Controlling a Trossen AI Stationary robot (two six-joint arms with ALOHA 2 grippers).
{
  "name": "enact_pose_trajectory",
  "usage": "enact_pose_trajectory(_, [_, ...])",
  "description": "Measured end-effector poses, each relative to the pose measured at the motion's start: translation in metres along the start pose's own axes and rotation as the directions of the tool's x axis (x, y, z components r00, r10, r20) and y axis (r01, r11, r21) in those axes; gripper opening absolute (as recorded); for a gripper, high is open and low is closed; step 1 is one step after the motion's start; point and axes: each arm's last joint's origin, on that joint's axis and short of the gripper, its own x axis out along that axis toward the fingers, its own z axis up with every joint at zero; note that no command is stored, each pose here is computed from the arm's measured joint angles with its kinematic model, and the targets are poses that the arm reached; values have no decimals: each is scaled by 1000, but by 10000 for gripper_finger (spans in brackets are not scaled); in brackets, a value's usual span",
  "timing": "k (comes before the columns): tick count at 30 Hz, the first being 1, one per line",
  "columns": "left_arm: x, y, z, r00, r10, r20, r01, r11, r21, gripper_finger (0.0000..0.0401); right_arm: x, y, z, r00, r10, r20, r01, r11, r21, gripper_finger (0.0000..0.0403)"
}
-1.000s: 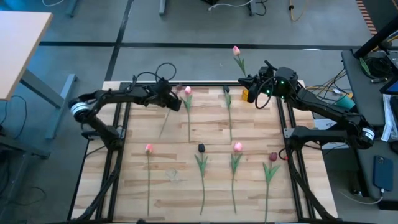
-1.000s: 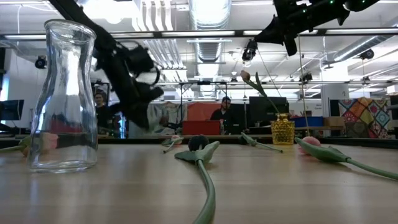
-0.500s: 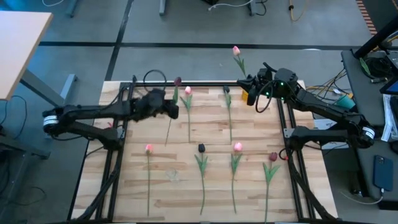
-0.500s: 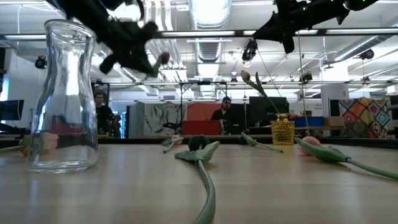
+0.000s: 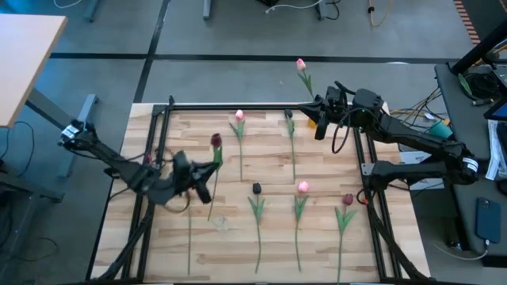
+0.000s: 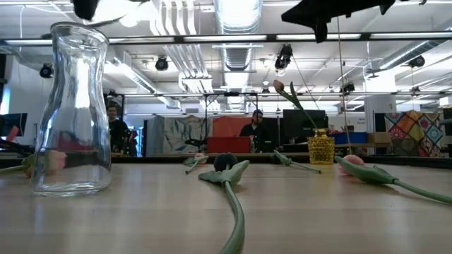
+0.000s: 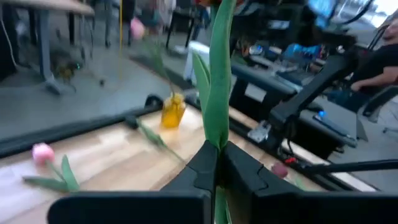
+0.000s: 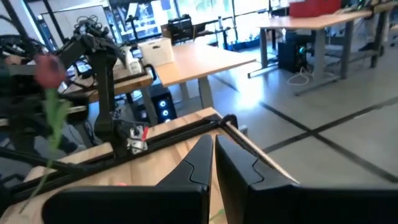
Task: Sort flowers into vase by color
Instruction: Put the top red tulip flower into the crystal vase
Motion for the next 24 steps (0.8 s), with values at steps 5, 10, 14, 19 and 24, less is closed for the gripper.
enact_pose_trajectory(5, [-19, -13, 3, 998, -17, 65, 13, 998, 64, 0, 0, 8, 7, 999, -33, 29, 34, 999, -13, 13])
enact_pose_trajectory(10, [-22, -23, 0, 996, -47, 77, 36, 990, 133, 0, 1, 14, 10, 999, -33, 44, 33, 999, -17, 13])
enact_pose_trajectory(14, [-20, -30, -1, 994, -57, 97, 40, 986, 164, 0, 1, 19, 10, 998, -39, 47, 40, 999, -18, 13])
enact_pose_trajectory(19, [-20, -39, 8, 979, -154, 137, 130, 977, 170, 0, 1, 22, 12, 998, -33, 52, 34, 999, -18, 13])
enact_pose_trajectory(24, [-20, -42, 11, 964, -218, 152, 188, 963, 192, 0, 1, 22, 13, 998, -38, 56, 40, 999, -18, 13])
